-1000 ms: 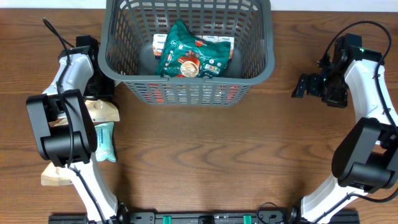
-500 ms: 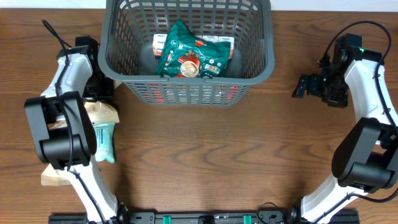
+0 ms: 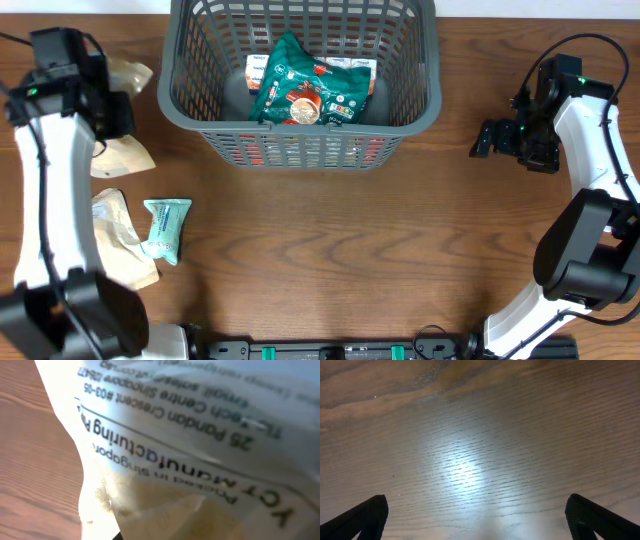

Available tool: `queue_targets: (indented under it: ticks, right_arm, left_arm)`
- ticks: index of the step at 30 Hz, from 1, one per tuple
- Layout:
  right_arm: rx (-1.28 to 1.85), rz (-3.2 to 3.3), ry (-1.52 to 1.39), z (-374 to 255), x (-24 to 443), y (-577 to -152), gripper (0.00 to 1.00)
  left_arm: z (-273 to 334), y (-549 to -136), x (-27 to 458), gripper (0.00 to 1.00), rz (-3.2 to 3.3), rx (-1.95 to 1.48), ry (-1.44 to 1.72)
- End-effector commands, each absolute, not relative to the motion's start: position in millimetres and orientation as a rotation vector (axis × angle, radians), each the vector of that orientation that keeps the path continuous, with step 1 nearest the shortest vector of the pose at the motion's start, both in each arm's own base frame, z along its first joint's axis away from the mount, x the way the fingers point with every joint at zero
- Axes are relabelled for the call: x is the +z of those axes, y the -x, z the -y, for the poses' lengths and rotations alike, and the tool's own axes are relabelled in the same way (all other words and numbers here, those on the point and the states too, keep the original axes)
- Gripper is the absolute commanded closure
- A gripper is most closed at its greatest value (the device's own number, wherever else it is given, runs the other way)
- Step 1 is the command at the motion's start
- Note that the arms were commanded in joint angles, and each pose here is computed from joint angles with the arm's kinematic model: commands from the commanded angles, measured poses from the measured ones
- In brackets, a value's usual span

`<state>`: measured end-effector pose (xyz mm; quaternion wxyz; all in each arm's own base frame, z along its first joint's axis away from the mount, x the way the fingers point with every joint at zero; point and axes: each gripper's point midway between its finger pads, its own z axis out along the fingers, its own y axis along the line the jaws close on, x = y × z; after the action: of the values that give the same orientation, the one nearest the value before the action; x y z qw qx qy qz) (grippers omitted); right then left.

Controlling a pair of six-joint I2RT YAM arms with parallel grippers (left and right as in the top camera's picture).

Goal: Pack container
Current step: 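Lift the kraft pouch with the left gripper and drop it into the basket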

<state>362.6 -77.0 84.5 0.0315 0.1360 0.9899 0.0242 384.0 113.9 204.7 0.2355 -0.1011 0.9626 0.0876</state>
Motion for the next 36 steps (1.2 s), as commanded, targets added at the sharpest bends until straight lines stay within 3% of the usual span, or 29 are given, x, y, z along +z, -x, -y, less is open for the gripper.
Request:
queue_targets:
  ticks: [1, 6, 12, 16, 23, 29, 36]
  right_arm:
    - [0.065, -3.054, -0.394, 77.6, 84.8, -361.2, 0.01]
    - [0.065, -3.054, -0.389, 77.7, 84.8, -361.4, 0.01]
    - [0.065, -3.055, -0.389, 77.5, 84.8, -361.0, 0.01]
    - [0.066, -3.057, -0.389, 77.4, 84.8, -360.6, 0.01]
    - [0.067, -3.061, -0.39, 77.1, 84.7, -359.6, 0.01]
    - [0.07, -3.077, -0.393, 76.2, 84.6, -355.8, 0.01]
    - [0.072, -3.083, -0.394, 75.7, 84.5, -354.2, 0.01]
  left_arm:
    - [-95.1, -378.3, 243.2, 0.94, -2.528, 0.123, 0.252]
    - [-27.4, -379.0, 326.0, 0.94, -2.261, -0.203, -0.011]
    - [34.4, -368.6, 437.5, 0.94, -1.921, -0.159, -0.325]
    - [79.5, -364.4, 464.7, 0.95, -1.789, -0.119, -0.584]
    - [138.9, -397.7, 418.6, 0.94, -1.668, 0.026, -1.081]
    - [148.7, -450.8, 347.3, 0.94, -1.748, 0.051, -1.22]
    - [155.1, -483.7, 259.8, 0.94, -1.919, -0.023, -1.286]
